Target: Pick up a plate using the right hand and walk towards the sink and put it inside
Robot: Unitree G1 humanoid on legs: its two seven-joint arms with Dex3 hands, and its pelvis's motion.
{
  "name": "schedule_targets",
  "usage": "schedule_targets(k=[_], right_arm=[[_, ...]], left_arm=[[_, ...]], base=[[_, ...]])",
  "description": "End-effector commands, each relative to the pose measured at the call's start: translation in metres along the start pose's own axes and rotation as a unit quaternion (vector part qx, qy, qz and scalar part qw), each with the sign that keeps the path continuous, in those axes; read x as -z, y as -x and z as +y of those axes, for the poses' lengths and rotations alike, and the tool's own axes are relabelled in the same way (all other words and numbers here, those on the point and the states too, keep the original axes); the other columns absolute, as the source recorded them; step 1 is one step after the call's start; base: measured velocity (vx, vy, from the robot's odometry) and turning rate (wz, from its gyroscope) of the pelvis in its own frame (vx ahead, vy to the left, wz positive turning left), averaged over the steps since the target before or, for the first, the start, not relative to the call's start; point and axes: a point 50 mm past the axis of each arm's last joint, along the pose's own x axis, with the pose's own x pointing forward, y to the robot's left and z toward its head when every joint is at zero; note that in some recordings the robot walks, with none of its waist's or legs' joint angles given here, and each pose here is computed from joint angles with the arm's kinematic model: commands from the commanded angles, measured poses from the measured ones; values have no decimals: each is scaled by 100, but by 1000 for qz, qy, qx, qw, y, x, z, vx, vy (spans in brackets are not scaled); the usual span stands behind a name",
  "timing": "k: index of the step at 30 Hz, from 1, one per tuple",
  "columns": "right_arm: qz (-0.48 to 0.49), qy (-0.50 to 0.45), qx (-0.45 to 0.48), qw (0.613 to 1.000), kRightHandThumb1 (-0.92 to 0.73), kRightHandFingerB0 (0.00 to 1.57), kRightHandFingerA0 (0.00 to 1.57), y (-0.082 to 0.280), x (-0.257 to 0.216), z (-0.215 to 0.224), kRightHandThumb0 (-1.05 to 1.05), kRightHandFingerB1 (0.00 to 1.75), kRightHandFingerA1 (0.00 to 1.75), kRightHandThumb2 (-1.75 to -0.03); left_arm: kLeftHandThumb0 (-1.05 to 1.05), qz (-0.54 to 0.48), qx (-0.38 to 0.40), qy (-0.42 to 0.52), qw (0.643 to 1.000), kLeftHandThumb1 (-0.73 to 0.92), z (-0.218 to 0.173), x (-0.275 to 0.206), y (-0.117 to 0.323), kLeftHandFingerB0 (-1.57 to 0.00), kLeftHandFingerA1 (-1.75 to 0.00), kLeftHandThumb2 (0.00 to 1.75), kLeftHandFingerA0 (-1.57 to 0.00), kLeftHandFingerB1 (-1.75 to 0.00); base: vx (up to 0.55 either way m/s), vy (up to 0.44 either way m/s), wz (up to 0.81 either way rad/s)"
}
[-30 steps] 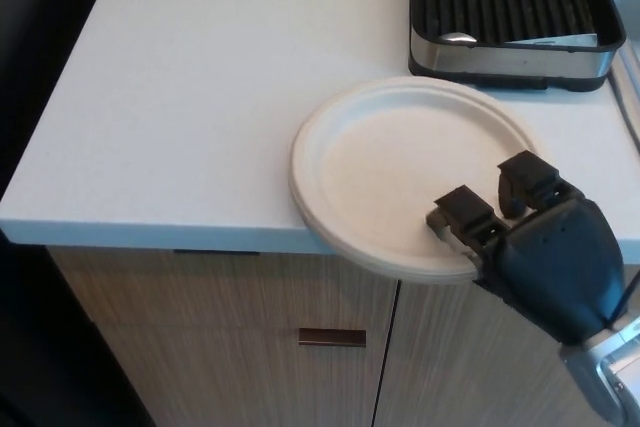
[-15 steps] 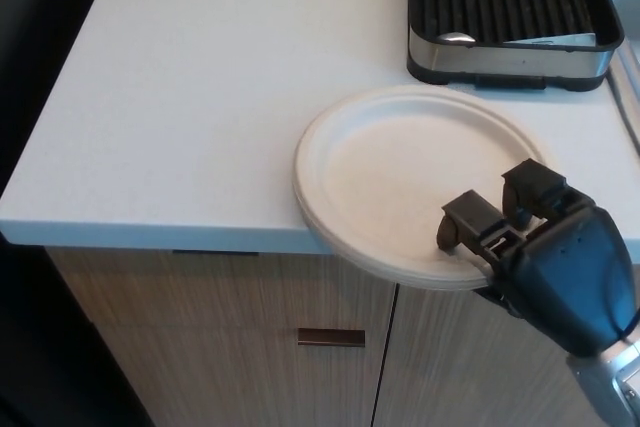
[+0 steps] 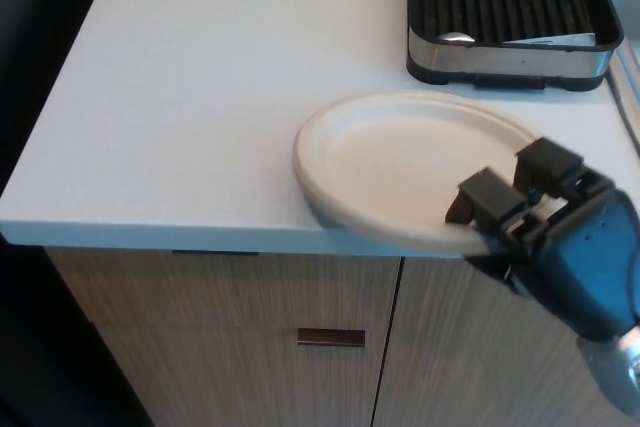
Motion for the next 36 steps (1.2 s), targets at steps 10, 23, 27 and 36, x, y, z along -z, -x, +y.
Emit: schedule_targets(k=[10,23,27,36], right_arm=[[-23,-3,67,998,-59,64,108,-19,5,-26,-48,175,175,-135],[-62,12,93,994,-51,69,100,-26,22,-51,-46,175,175,-135],[-77,18,111,991,-56,62,102,-30,20,-56,-44,175,175,-129],[-108,-32,141,984,-61,56,98,-39,0,-80,-45,175,175,-120]], left_arm=[[26,-39,-8,6,999,89,7,-7,1,-102,-147,175,-122,-126],[21,-35,-3,-10,999,60,10,-5,0,-103,-158,175,-109,-140],[27,-35,-4,-15,999,88,11,-5,0,-104,-143,174,-120,-126],[25,-34,-7,-1,999,88,13,-5,-1,-106,-146,173,-123,-127]], base=[[0,0,0],[0,0,0],[0,0,0],[0,0,0]])
